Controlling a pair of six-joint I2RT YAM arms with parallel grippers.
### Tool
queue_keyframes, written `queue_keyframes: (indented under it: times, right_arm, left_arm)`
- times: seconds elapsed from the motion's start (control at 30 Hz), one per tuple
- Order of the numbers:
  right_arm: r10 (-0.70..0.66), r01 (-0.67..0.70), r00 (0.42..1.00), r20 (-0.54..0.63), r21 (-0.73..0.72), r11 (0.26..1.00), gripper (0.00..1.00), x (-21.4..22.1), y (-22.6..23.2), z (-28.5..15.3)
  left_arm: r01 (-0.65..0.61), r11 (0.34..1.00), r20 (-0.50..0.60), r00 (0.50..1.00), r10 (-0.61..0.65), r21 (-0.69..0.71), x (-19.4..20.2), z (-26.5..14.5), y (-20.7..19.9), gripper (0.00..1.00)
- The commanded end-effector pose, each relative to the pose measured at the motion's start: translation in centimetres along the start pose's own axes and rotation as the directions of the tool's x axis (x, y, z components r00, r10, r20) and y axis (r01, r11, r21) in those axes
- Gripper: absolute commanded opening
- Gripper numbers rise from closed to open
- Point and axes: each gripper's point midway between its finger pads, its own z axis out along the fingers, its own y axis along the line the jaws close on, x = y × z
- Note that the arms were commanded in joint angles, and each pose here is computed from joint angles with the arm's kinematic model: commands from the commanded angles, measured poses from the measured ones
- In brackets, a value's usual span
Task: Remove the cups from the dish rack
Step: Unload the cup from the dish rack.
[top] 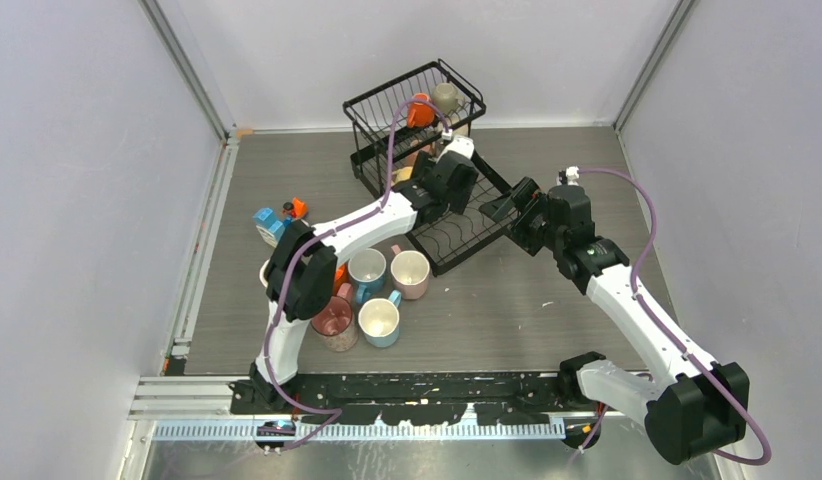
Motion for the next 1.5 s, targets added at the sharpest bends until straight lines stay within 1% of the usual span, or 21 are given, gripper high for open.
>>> queue_keyframes:
  times: [0.0, 0.17, 0.33, 0.57, 0.87, 1.13, 1.47]
  right_arm:
    - [0.004, -0.001, 0.999, 0.045, -0.057, 0.998, 1.00, -1.1, 1.5, -0.5]
    - [0.003, 0.000, 0.999, 0.044, -0.055, 0.998, 1.00, -1.1, 1.4, -0.5]
    - [0.001, 0.001, 0.999, 0.042, -0.049, 0.999, 1.00, -1.0, 1.2, -0.5]
    - [0.001, 0.001, 0.999, 0.042, -0.046, 0.999, 1.00, -1.0, 1.1, -0.4]
    - [0.001, 0.000, 0.999, 0.037, -0.045, 0.999, 1.00, -0.9, 1.0, -0.2]
    - [0.003, -0.002, 0.999, 0.033, -0.042, 0.999, 1.00, -0.7, 0.8, -0.1]
    - [0.007, -0.005, 1.000, 0.031, -0.041, 0.999, 1.00, -0.6, 0.7, 0.0]
  left_arm:
    - [0.046, 0.999, 0.067, 0.997, -0.046, -0.003, -2.7, -2.2, 0.8, 0.88]
    - [0.007, 0.995, 0.094, 0.996, 0.003, -0.103, -3.1, -2.0, 2.6, 0.89]
    - [-0.027, 0.989, 0.099, 0.994, 0.042, -0.146, -3.5, -1.3, 3.7, 0.89]
    - [-0.027, 0.994, 0.043, 0.999, 0.032, -0.108, -2.4, 0.5, 3.6, 0.89]
    - [0.008, 0.999, -0.007, 1.000, -0.008, -0.048, -1.2, 0.9, 2.1, 0.89]
    - [0.018, 0.999, -0.026, 0.999, -0.019, -0.033, -0.3, 0.7, 1.7, 0.89]
    - [0.048, 0.998, -0.016, 0.999, -0.048, 0.030, -0.9, -0.6, 0.3, 0.89]
